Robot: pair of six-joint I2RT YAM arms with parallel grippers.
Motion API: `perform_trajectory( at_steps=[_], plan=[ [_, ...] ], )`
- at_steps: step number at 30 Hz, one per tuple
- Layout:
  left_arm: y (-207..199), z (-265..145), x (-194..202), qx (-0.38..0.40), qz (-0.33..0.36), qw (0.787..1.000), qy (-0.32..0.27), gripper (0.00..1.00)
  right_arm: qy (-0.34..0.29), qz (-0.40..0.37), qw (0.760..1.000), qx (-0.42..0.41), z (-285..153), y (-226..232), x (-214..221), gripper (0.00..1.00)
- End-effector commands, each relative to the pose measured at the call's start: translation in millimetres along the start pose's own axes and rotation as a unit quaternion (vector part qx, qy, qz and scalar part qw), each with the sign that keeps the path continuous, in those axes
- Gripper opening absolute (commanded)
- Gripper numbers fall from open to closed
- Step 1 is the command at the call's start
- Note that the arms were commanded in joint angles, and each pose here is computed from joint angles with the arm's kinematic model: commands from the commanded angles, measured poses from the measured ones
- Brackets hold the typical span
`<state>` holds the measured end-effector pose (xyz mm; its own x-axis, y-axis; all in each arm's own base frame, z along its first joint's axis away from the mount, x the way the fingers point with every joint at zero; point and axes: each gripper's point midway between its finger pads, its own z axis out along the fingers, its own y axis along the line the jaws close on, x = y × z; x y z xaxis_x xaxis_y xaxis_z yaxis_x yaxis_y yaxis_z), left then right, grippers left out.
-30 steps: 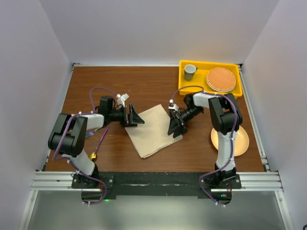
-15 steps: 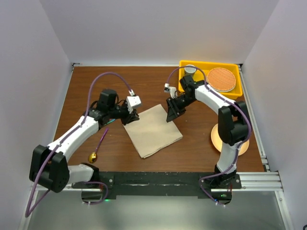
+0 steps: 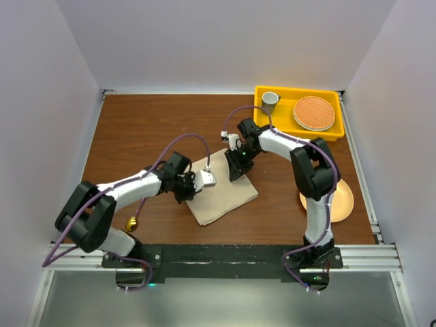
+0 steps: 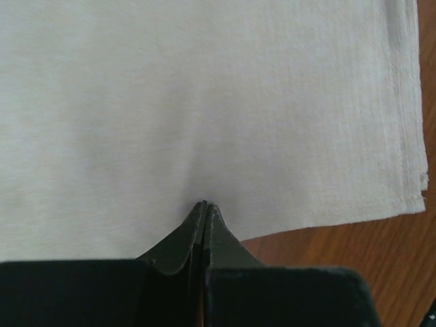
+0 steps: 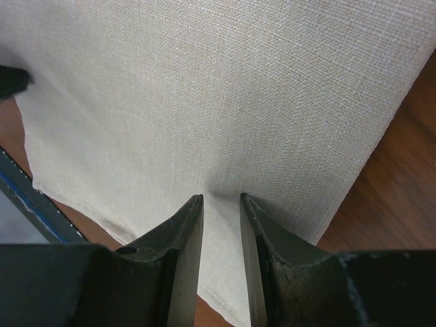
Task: Fold the napkin into a case and place the utensils inside
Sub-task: Move to the center of the board.
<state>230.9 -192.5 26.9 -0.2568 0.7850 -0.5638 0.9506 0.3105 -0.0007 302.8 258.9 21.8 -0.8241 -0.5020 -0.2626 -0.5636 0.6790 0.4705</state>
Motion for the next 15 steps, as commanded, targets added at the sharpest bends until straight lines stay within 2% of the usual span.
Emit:
perform_trajectory(
  at_steps=[1,4,7,9,13,14,15],
  plan=[
    [-31.6,1.5,26.2,0.018,0.025,0.999,0.042,0.00,-0.016,-0.043,0.999,0.016,11.8,4.8,-15.2,0.35],
    [-43.7,-0.7,26.4,0.026,0.033,0.998,0.043,0.00,-0.013,-0.062,0.998,-0.007,11.0,18.8,-16.3,0.38],
    [-43.7,-12.6,5.1,0.020,0.044,0.999,0.015,0.00,-0.017,-0.087,0.996,-0.032,1.3,33.6,-19.4,0.43],
    [-43.1,-25.6,-16.4,0.014,0.055,0.998,-0.023,0.16,-0.020,-0.104,0.993,-0.051,-10.1,44.4,-20.9,0.48],
    [-57.6,-51.3,-42.0,0.046,0.124,0.988,-0.074,0.35,-0.027,-0.124,0.989,-0.076,-28.4,62.8,-24.1,0.55],
    [-65.6,-59.8,-50.9,0.056,0.146,0.982,-0.102,0.42,-0.029,-0.124,0.989,-0.081,-31.3,65.4,-22.8,0.56],
    [-68.6,-62.3,-52.9,0.059,0.173,0.977,-0.113,0.45,-0.032,-0.125,0.988,-0.088,-34.6,70.3,-22.6,0.59]
  ],
)
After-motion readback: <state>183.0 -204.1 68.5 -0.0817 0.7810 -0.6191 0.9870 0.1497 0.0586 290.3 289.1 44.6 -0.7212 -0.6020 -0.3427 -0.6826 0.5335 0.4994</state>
